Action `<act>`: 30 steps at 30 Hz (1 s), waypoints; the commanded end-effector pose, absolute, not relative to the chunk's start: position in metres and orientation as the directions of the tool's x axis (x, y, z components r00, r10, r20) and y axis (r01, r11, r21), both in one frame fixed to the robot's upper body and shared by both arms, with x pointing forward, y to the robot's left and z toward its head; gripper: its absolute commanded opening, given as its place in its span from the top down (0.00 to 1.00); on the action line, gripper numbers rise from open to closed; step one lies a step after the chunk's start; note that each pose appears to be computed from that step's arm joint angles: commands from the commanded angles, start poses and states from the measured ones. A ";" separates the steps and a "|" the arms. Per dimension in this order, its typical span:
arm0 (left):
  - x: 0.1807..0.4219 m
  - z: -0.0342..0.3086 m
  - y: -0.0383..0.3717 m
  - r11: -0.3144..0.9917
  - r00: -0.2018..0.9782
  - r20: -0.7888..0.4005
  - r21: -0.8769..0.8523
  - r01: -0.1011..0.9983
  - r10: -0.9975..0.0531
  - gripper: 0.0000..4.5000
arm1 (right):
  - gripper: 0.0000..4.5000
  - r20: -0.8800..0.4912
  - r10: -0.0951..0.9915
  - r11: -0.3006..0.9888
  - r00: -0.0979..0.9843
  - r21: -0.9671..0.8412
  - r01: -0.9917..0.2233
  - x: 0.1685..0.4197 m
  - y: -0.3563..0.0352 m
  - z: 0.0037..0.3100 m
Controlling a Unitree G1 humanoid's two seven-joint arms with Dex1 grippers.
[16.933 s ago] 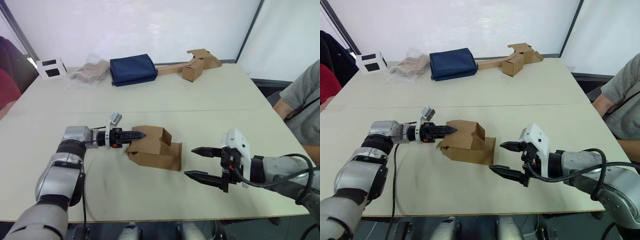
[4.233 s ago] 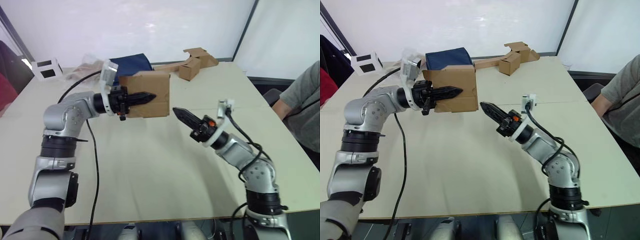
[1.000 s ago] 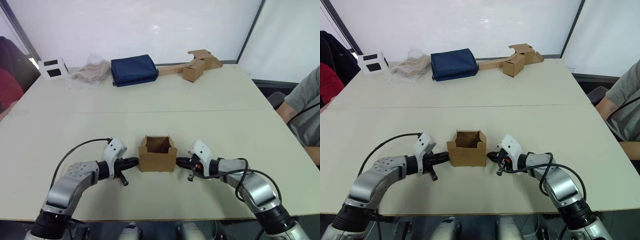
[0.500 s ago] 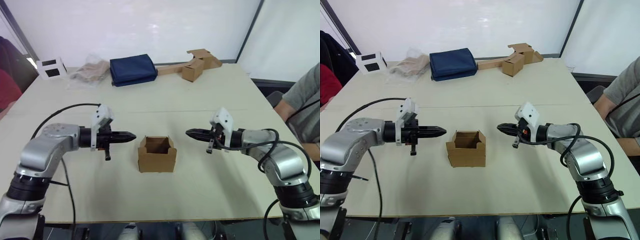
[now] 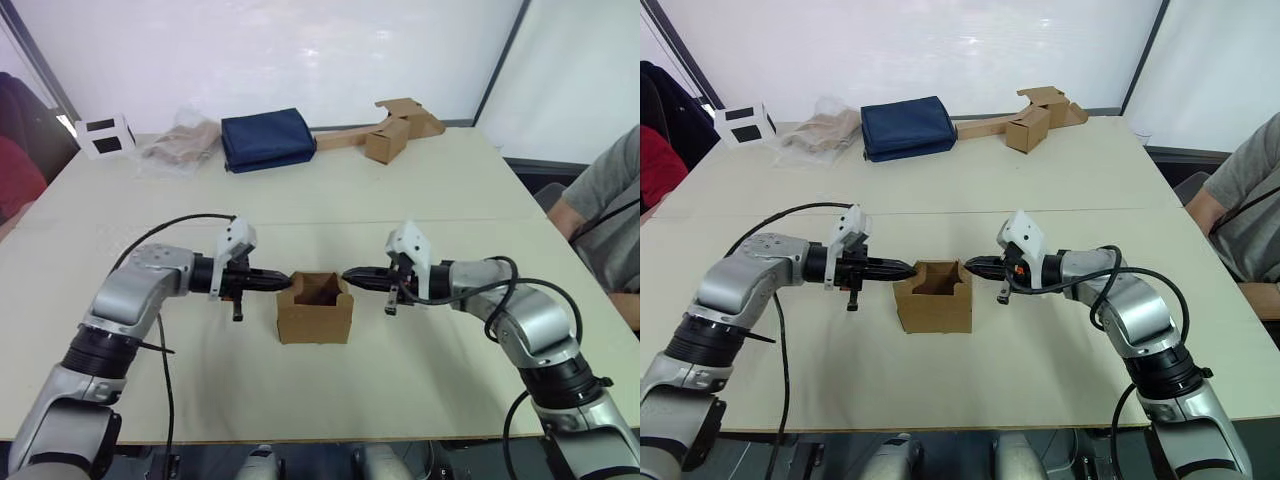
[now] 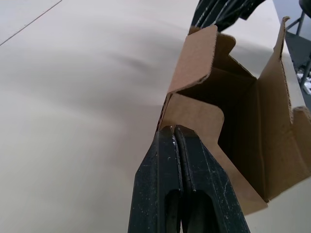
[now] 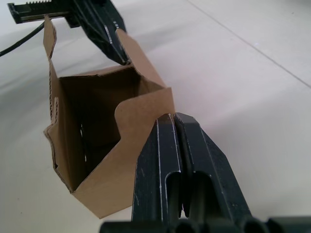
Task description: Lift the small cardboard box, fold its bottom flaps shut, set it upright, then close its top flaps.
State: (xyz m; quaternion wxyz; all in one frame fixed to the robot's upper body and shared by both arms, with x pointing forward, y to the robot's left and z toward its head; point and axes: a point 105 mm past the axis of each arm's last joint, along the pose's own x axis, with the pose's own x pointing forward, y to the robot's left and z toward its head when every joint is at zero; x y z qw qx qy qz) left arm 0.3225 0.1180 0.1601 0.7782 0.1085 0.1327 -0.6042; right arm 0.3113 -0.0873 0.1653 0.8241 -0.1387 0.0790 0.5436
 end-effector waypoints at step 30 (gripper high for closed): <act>0.331 0.210 0.136 0.353 0.356 -0.169 0.048 0.934 -0.919 1.00 | 1.00 -0.170 0.924 0.315 0.343 -0.175 -0.933 0.313 -0.079 0.206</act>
